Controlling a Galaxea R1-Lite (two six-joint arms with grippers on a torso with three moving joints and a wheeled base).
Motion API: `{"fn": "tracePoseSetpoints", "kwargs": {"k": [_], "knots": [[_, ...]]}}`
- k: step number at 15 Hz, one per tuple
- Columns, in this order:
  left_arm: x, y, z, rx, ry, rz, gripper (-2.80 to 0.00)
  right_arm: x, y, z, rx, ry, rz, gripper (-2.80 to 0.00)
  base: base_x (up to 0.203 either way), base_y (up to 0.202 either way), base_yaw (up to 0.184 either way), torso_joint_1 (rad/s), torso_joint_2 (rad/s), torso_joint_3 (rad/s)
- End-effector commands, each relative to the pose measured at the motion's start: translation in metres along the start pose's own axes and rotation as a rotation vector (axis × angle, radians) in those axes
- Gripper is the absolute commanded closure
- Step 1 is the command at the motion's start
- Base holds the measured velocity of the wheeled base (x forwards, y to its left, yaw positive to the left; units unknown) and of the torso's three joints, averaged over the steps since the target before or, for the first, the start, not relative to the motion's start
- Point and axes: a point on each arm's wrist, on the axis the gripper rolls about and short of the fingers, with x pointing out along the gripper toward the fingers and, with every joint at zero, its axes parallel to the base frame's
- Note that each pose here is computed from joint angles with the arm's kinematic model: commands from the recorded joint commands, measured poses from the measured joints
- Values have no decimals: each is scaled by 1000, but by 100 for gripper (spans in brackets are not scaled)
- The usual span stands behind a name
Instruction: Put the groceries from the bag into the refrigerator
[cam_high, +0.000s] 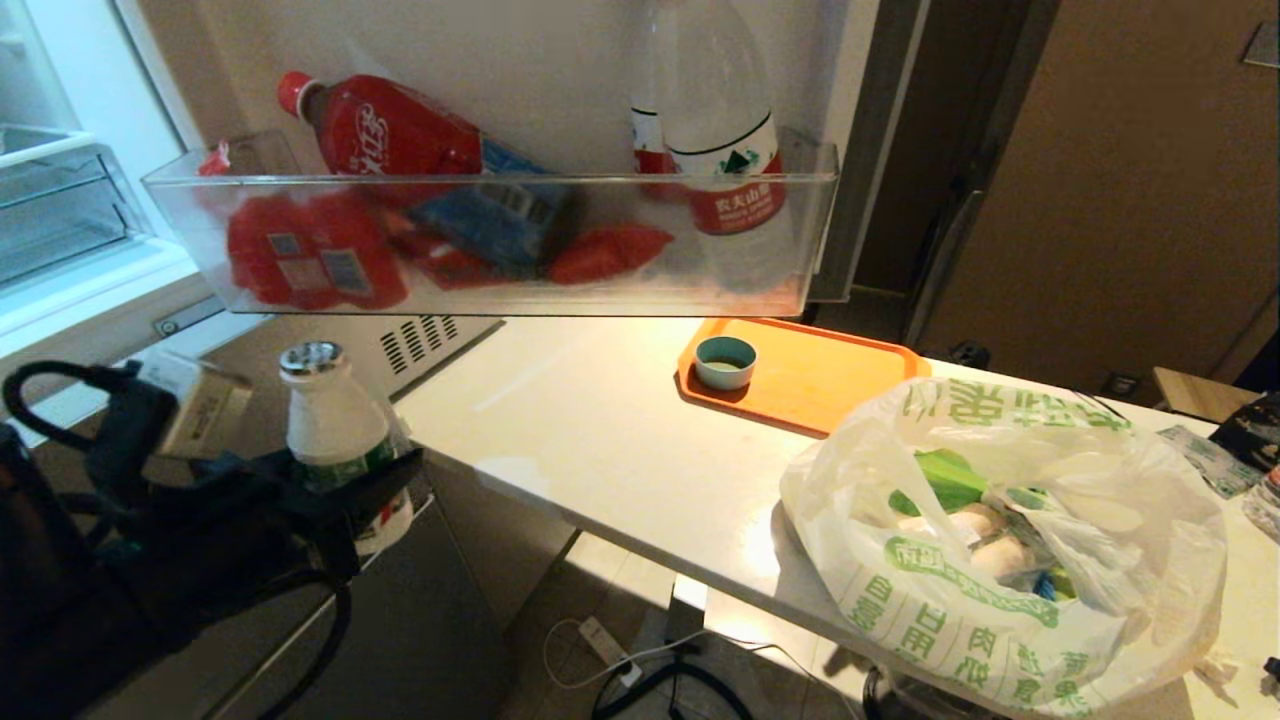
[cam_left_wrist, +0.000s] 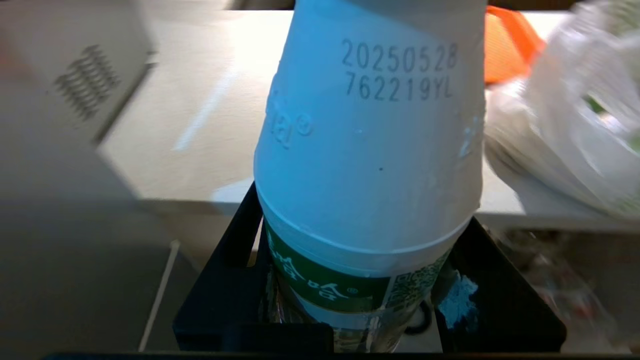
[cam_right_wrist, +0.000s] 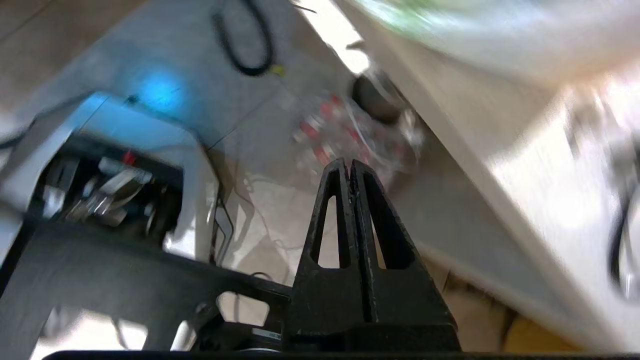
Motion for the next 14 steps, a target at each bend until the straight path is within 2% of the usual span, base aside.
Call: {"fn": "tracePoseSetpoints", "kwargs": {"k": [1, 2, 4, 6, 7, 8, 9, 11, 13, 14], "knots": [[-8, 10, 4, -3, -27, 57, 0, 3, -1, 1, 52, 38, -34, 0, 0, 0, 0, 0, 0, 0], [-7, 15, 5, -9, -29, 80, 0, 3, -2, 1, 81, 48, -56, 0, 0, 0, 0, 0, 0, 0], [-8, 21, 7, -13, -34, 114, 0, -2, -4, -2, 118, 2, -99, 0, 0, 0, 0, 0, 0, 0], [-17, 22, 9, -18, -57, 131, 0, -9, -6, -6, 203, -54, -209, 0, 0, 0, 0, 0, 0, 0], [-28, 25, 11, -57, -82, 155, 0, -17, -6, -11, 222, -126, -277, 0, 0, 0, 0, 0, 0, 0], [-30, 27, 12, -90, -87, 151, 0, -24, -3, -16, 208, -208, -331, 0, 0, 0, 0, 0, 0, 0], [-29, 30, 6, -121, -51, 137, 0, -29, 0, -20, 176, -268, -359, 0, 0, 0, 0, 0, 0, 0], [-40, 29, 9, -80, -69, 148, 0, -32, 4, -23, 151, -322, -362, 0, 0, 0, 0, 0, 0, 0], [-44, 38, 13, -66, -81, 211, 0, -30, 7, -22, 126, -351, -252, 0, 0, 0, 0, 0, 0, 0], [-50, 40, 19, -53, -112, 239, 0, -30, 7, -23, 139, -352, -240, 0, 0, 0, 0, 0, 0, 0]]}}
